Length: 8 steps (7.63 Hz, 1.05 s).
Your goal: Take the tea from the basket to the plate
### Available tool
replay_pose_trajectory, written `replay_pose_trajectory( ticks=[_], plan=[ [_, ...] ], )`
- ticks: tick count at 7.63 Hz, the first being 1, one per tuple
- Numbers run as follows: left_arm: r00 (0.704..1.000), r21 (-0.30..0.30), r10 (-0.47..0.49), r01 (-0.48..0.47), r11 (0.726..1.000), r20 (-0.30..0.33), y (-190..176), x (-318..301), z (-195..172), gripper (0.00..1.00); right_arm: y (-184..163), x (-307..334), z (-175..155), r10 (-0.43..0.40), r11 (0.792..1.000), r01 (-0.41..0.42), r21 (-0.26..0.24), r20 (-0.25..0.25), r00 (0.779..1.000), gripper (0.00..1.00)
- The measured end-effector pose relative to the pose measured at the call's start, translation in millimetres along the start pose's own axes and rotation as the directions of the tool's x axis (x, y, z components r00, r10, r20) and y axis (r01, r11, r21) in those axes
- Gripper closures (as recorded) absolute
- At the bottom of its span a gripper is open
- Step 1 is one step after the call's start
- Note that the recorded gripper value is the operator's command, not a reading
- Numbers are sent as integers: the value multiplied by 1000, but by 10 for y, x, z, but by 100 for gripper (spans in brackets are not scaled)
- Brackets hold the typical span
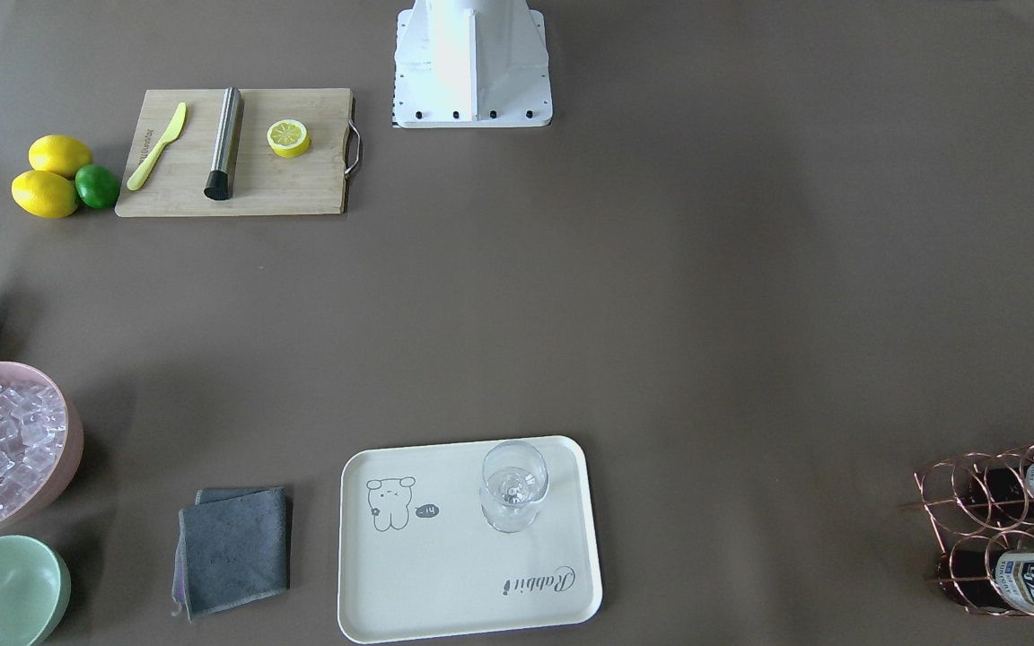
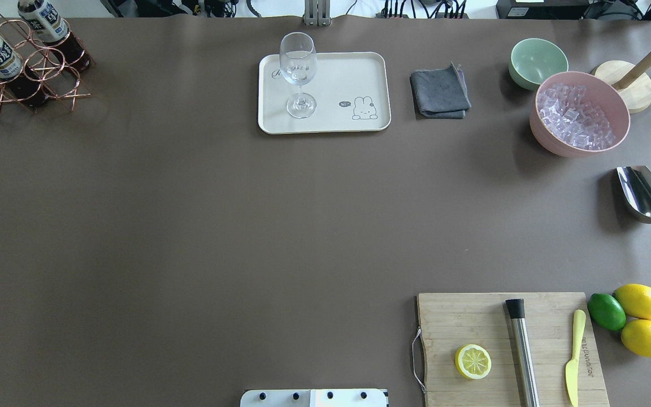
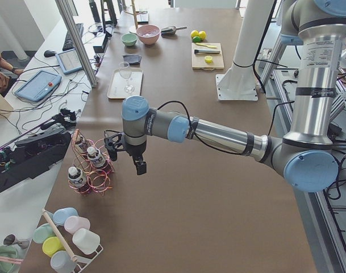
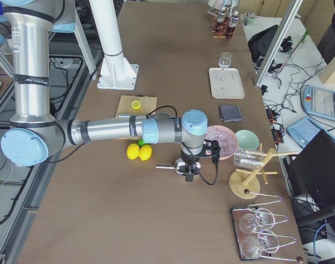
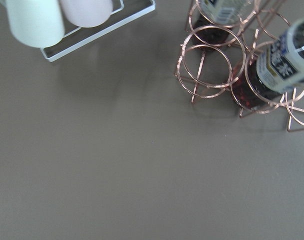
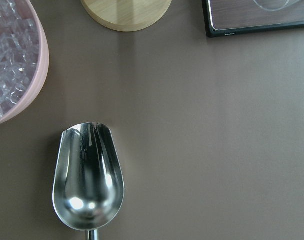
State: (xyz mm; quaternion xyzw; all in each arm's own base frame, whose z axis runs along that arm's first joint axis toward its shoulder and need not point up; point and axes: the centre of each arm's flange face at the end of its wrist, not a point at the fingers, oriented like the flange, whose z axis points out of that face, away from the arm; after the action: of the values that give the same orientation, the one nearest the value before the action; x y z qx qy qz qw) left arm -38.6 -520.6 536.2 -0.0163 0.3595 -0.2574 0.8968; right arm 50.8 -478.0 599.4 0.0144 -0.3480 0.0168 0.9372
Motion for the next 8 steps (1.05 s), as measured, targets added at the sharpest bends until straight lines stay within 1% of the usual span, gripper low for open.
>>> replay_pose_trajectory(
  ticks=[1, 2, 3, 4, 5, 6, 8],
  plan=[
    [992, -9, -123, 123, 992, 23, -105, 95, -223, 1, -1, -1, -3, -1, 1000, 1, 1, -1, 1000, 0],
    [966, -29, -253, 254, 967, 44, -356, 244, -584, 1, -2, -4, -7, -2, 1000, 2, 3, -2, 1000, 0],
    [928, -52, -367, 370, 928, 58, -622, 426, -989, 1, -2, -3, -7, -3, 1000, 3, 3, -3, 1000, 0],
    [873, -52, -484, 487, 872, 56, -779, 473, -1291, 1, -3, -2, -8, -4, 1000, 4, 4, -4, 1000, 0],
    [800, -41, -599, 600, 799, 45, -869, 485, -1438, 1, -3, -2, -7, -4, 1000, 4, 3, -4, 1000, 0],
    [720, -33, -693, 694, 719, 37, -987, 465, -1435, 1, -3, -1, -6, -4, 1000, 4, 3, -4, 1000, 0],
    [596, -28, -803, 803, 595, 31, -1377, 434, -1227, 1, 2, 9, 5, -2, 1000, 2, 1, -4, 1000, 0]
  ],
)
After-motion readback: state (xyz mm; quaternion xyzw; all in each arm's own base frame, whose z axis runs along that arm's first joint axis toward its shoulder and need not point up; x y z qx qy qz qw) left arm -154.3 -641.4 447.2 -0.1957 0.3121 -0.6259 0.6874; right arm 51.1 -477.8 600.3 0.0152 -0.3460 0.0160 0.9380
